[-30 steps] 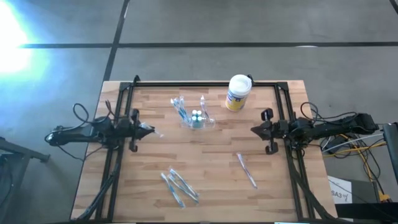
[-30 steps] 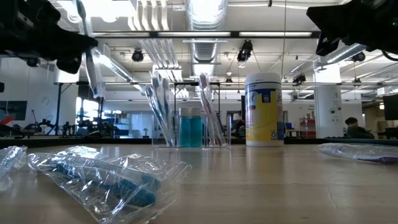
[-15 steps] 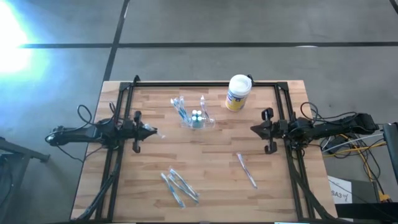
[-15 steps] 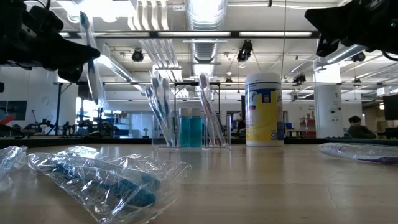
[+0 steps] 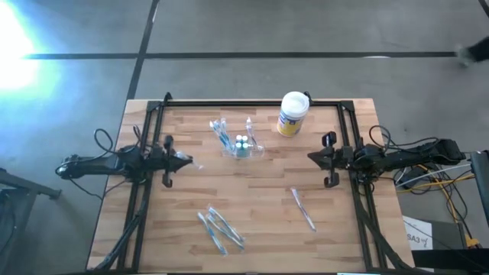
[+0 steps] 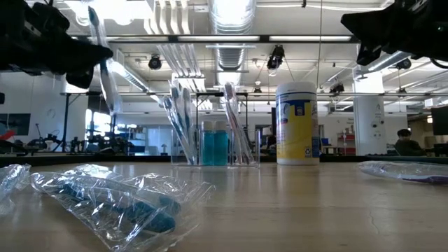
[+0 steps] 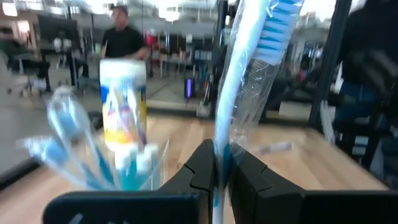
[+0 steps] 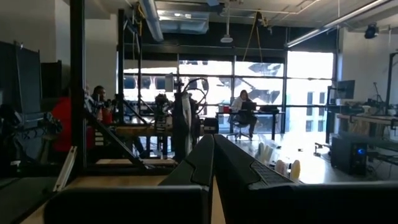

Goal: Pick & Place toothbrushing station
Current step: Put the blue toothbrush into the transparent organizer

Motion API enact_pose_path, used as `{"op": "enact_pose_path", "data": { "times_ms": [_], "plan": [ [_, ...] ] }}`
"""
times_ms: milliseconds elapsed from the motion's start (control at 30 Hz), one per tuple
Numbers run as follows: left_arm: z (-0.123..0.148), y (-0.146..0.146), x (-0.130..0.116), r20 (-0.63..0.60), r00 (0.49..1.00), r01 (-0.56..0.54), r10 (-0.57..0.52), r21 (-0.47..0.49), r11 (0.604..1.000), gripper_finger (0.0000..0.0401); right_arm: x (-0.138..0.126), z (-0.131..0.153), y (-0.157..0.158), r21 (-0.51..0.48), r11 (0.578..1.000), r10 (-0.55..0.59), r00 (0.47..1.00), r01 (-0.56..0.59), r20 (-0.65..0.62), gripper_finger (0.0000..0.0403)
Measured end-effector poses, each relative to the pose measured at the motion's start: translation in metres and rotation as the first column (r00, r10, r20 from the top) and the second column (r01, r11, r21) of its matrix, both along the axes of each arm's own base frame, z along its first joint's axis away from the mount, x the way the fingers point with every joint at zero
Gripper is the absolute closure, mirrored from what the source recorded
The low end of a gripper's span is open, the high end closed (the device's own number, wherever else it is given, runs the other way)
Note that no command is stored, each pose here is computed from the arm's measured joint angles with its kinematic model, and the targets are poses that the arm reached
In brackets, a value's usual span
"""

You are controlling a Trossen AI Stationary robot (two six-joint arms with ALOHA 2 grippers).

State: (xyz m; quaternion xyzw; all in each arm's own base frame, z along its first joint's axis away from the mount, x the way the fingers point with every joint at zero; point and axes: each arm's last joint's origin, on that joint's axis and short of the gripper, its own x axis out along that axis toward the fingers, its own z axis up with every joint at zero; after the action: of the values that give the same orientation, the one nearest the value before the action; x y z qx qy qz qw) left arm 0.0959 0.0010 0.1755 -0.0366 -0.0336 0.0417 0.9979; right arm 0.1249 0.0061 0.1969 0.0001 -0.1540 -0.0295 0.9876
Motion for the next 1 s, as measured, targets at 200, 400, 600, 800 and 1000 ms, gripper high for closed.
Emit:
{"op": "enact_pose_path", "data": {
  "times_ms": [200, 400, 600, 800, 1000],
  "plan": [
    [0.024, 0.001, -0.005, 0.155, 0.988, -0.026, 0.019, 0.040, 0.999, 0.0375, 0.000, 0.000, 0.000, -0.006, 1.000, -0.004, 1.000, 0.004, -0.002, 0.0394],
    [0.065, 0.004, -0.010, 0.209, 0.970, -0.148, 0.128, 0.084, 0.985, 0.0375, 0.000, 0.000, -0.002, -0.004, 0.999, -0.053, 0.999, 0.053, -0.003, 0.0394],
    [0.098, 0.009, 0.001, 0.165, 0.955, -0.269, 0.247, 0.130, 0.954, 0.0375, 0.000, 0.000, -0.002, -0.010, 0.998, -0.062, 0.998, 0.062, -0.003, 0.0394],
    [0.119, 0.018, 0.035, 0.067, 0.969, -0.244, 0.236, 0.159, 0.957, 0.0375, 0.000, 0.001, -0.004, -0.013, 0.997, -0.082, 0.997, 0.082, 0.002, 0.0394],
    [0.105, 0.039, 0.076, 0.032, 0.993, -0.119, 0.116, 0.118, 0.986, 0.0375, 0.000, 0.001, -0.006, -0.025, 0.995, -0.096, 0.995, 0.096, 0.006, 0.0394]
  ]
}}
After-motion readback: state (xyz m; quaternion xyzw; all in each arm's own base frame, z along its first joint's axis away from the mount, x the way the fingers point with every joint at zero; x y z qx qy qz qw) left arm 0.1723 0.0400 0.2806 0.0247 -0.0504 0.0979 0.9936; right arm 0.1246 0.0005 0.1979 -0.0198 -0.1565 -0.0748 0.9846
